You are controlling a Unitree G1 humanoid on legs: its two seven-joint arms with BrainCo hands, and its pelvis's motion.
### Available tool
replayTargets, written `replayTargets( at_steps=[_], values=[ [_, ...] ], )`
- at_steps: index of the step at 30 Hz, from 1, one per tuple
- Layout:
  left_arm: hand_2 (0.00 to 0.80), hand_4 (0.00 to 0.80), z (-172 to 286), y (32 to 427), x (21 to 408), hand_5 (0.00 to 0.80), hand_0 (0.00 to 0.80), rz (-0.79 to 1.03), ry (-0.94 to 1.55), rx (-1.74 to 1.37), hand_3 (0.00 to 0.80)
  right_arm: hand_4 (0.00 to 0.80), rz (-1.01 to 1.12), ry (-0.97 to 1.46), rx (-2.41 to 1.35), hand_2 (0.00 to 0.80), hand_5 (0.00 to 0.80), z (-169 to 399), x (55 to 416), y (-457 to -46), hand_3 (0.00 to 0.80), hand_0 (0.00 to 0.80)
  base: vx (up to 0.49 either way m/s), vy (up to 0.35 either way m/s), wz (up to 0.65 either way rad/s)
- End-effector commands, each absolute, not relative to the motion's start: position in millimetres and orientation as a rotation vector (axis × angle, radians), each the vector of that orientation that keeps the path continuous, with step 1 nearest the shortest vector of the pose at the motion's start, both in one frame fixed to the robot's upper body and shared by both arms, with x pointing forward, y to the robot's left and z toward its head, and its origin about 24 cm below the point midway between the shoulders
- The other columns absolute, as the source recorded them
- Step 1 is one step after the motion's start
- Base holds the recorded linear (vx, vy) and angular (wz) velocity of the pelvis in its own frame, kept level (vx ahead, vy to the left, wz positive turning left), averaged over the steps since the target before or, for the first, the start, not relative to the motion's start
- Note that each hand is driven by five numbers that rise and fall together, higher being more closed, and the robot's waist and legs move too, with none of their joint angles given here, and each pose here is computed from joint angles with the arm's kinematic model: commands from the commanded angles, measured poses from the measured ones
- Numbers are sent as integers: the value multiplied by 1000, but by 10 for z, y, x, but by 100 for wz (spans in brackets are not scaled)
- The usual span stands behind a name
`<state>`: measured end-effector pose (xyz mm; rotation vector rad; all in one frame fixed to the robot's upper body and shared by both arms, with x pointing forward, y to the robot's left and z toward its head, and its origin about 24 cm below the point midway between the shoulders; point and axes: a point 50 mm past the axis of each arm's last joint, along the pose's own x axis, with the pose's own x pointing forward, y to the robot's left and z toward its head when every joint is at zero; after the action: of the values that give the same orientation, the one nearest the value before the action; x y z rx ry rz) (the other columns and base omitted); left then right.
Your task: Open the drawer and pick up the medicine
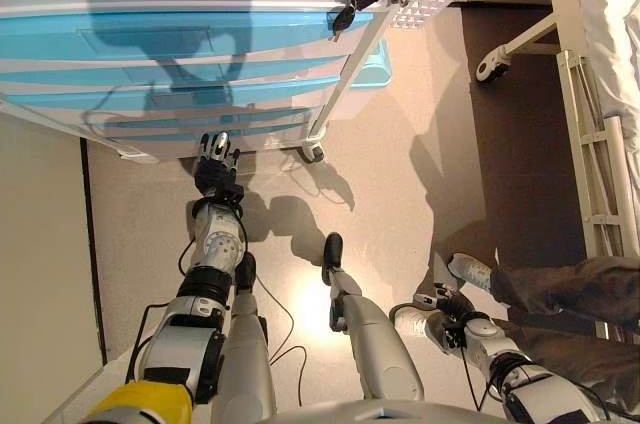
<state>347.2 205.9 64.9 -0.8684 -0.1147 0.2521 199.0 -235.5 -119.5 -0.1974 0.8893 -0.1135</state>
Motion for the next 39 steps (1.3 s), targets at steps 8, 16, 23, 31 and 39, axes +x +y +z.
replayTargets(
  at_steps=[8,16,23,31,39],
  values=[
    [0,0,1046,2240,3475,0,0,208,-351,-954,0,0,-124,929,-175,0,0,-1282,1802,-2384,0,0,0,0,0],
    [0,0,1098,2281,3454,0,0,199,-395,-985,0,0,-124,937,-172,0,0,-1291,1784,-2394,0,0,0,0,0],
    [0,0,1151,2329,3462,0,0,207,-418,-993,0,0,-125,928,-172,0,0,-1280,1799,-2396,0,0,0,0,0],
    [0,0,1306,2331,3493,0,0,174,-459,-969,0,0,-124,926,-173,0,0,-1276,1795,-2411,0,0,0,0,0],
    [0,0,1400,2271,3507,0,0,130,-478,-960,0,0,-119,917,-176,0,0,-1262,1817,-2414,0,0,0,0,0]
  ],
)
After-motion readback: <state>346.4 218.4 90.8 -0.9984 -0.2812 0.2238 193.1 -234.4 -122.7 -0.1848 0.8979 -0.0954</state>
